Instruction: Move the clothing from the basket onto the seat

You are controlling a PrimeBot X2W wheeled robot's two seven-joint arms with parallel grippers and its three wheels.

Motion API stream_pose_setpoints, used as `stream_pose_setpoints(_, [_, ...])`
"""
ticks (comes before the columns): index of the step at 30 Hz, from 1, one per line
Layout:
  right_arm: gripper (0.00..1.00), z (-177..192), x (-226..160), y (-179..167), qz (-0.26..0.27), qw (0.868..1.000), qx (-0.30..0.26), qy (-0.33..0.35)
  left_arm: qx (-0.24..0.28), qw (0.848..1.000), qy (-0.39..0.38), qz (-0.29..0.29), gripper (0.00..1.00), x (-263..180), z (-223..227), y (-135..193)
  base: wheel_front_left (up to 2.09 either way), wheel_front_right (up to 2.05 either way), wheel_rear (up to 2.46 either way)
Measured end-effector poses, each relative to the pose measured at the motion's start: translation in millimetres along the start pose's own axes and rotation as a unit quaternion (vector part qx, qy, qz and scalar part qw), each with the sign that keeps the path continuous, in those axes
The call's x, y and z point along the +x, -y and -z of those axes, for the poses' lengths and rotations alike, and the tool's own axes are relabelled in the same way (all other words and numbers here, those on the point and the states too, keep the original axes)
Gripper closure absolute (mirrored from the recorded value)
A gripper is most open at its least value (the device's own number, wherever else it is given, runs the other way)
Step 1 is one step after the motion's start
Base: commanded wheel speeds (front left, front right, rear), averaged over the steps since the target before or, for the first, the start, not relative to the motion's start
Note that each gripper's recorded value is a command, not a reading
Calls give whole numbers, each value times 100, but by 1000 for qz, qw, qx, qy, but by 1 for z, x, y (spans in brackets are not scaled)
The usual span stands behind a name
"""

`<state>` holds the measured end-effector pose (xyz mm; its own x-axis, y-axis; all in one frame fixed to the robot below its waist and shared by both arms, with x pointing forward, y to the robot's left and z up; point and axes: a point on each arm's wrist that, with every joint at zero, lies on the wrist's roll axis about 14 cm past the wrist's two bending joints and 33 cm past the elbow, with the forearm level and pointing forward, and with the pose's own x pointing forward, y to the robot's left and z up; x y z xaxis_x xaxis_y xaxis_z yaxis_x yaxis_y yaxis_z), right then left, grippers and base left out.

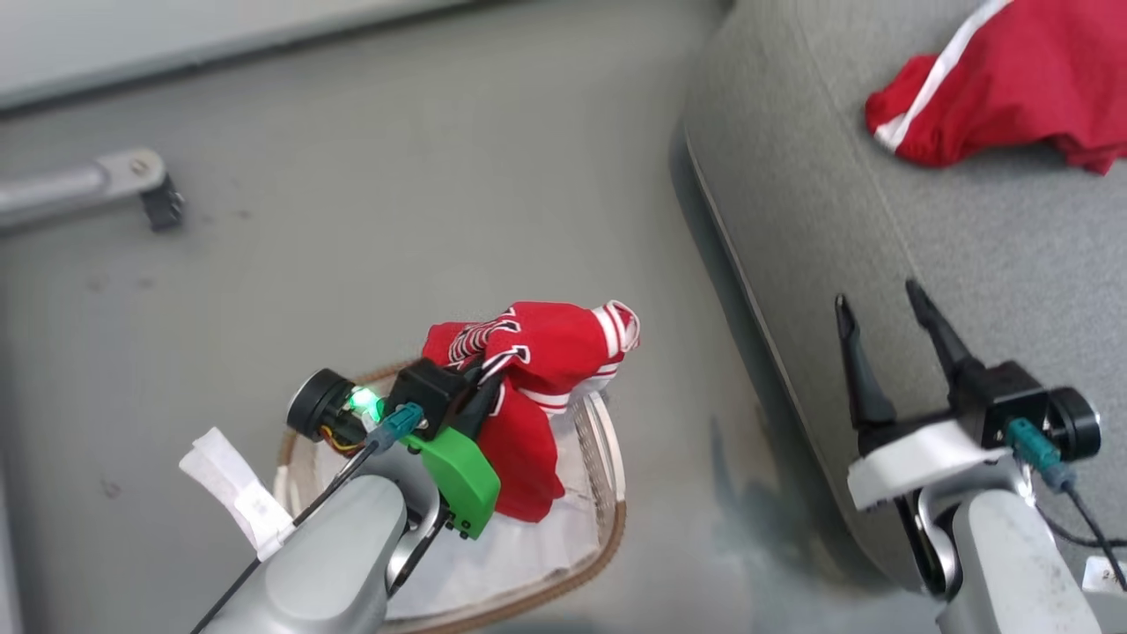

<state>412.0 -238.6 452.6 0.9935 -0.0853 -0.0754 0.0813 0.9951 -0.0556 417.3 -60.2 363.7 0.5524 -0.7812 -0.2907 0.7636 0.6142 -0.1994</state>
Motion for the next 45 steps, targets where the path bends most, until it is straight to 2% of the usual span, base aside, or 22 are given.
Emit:
stream_pose_setpoints(4, [0,-11,-18,-8,-11,1000,6,12,61,997,35,13,100,-14,-53,8,0,0,0])
stream_pose_setpoints(9, [0,-35,-33,-20,-28,998,15,46,126,987,101,6,100,-37,-139,10,0,0,0])
stream_pose_setpoints(15, [0,-67,-46,-36,-54,994,19,95,231,955,187,-12,100,-78,-248,25,0,0,0])
stream_pose_setpoints(21, [0,-92,-54,-57,-87,987,32,131,280,926,251,-35,100,-111,-316,38,0,0,0])
stream_pose_setpoints(26, [0,-106,-58,-91,-139,978,40,148,295,918,261,-43,100,-119,-334,43,0,0,0])
stream_pose_setpoints(30, [0,-117,-63,-128,-195,966,62,159,300,915,266,-45,100,-120,-345,45,0,0,0])
stream_pose_setpoints(35, [0,-161,-82,-173,-273,933,101,212,301,914,269,-49,100,-119,-350,46,0,0,0])
stream_pose_setpoints(39, [0,-193,-103,-192,-314,906,129,253,301,914,265,-52,100,-118,-350,46,0,0,0])
stream_pose_setpoints(42, [0,-193,-107,-201,-327,903,119,253,298,916,265,-47,100,-115,-348,51,0,0,0])
stream_pose_setpoints(45, [0,-189,-98,-204,-327,908,78,251,293,917,267,-36,100,-112,-348,60,0,0,0])
